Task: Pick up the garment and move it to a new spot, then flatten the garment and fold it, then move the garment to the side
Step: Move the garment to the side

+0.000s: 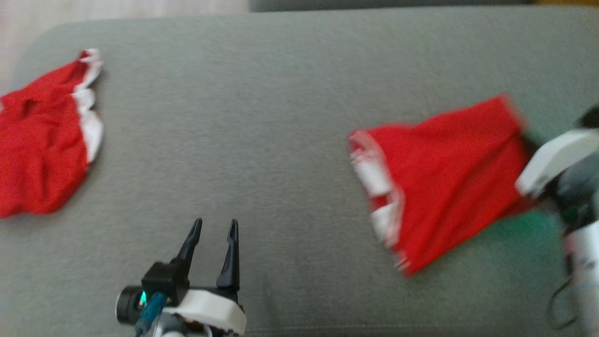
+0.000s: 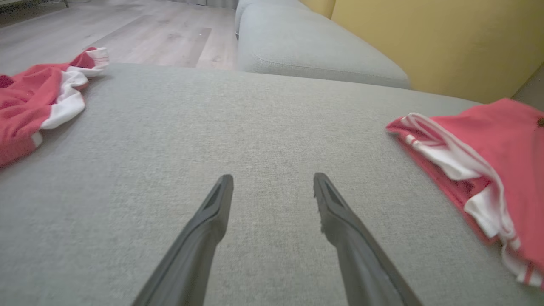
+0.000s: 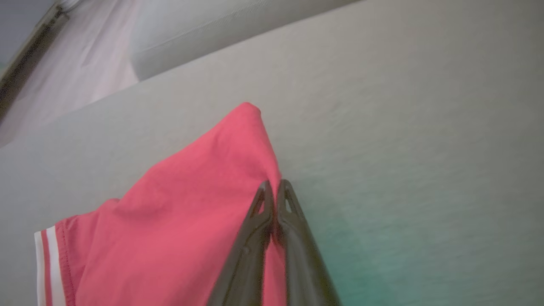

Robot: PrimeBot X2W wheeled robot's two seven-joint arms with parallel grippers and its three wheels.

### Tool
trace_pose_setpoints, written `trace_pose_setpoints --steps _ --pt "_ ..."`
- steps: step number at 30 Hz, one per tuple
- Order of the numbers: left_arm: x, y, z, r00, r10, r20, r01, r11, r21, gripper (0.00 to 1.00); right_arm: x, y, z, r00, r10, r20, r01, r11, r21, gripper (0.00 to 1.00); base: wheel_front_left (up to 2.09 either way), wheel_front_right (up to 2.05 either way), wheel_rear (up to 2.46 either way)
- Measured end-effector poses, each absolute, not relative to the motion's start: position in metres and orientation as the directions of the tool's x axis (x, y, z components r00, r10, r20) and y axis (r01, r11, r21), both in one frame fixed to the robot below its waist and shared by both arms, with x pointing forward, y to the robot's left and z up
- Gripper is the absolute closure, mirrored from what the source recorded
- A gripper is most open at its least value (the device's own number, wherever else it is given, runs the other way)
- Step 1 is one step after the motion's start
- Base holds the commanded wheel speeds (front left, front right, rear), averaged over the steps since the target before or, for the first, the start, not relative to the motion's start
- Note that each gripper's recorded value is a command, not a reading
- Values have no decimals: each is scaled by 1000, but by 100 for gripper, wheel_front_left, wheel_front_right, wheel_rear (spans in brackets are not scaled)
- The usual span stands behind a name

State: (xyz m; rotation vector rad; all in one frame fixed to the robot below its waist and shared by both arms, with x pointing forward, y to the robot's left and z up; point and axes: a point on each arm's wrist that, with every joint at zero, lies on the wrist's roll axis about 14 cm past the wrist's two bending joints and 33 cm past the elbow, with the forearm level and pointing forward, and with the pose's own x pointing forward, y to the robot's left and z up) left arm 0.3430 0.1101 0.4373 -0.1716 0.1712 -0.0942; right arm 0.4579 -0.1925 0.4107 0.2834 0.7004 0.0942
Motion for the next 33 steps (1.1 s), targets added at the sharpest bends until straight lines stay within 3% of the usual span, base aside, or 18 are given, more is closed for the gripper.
trace_pose_setpoints --steps 4,9,17,18,20,26,33 --pt "362 89 434 969 -192 -155 166 972 -166 0 484 -276 439 828 -35 -560 136 981 140 100 0 0 0" --pt "383 62 426 945 -288 -154 262 950 -167 0 482 -378 463 826 -296 -480 310 949 -52 100 0 0 0" --pt "386 43 403 913 -353 -204 320 930 -181 0 480 -438 474 787 -480 -387 460 875 -150 100 0 0 0" --pt "386 43 402 912 -354 -208 319 930 -182 0 482 -439 474 788 -488 -376 467 871 -152 91 0 0 0" --pt "386 44 400 912 -350 -212 315 931 -182 0 486 -436 473 794 -491 -358 460 871 -175 0 0 0 0" --pt "386 49 407 924 -329 -196 298 939 -170 0 504 -417 502 874 -449 -186 410 886 -214 0 0 0 0" --pt "384 54 431 943 -302 -139 277 945 -177 0 510 -356 552 962 -269 48 273 946 -172 0 0 0 0"
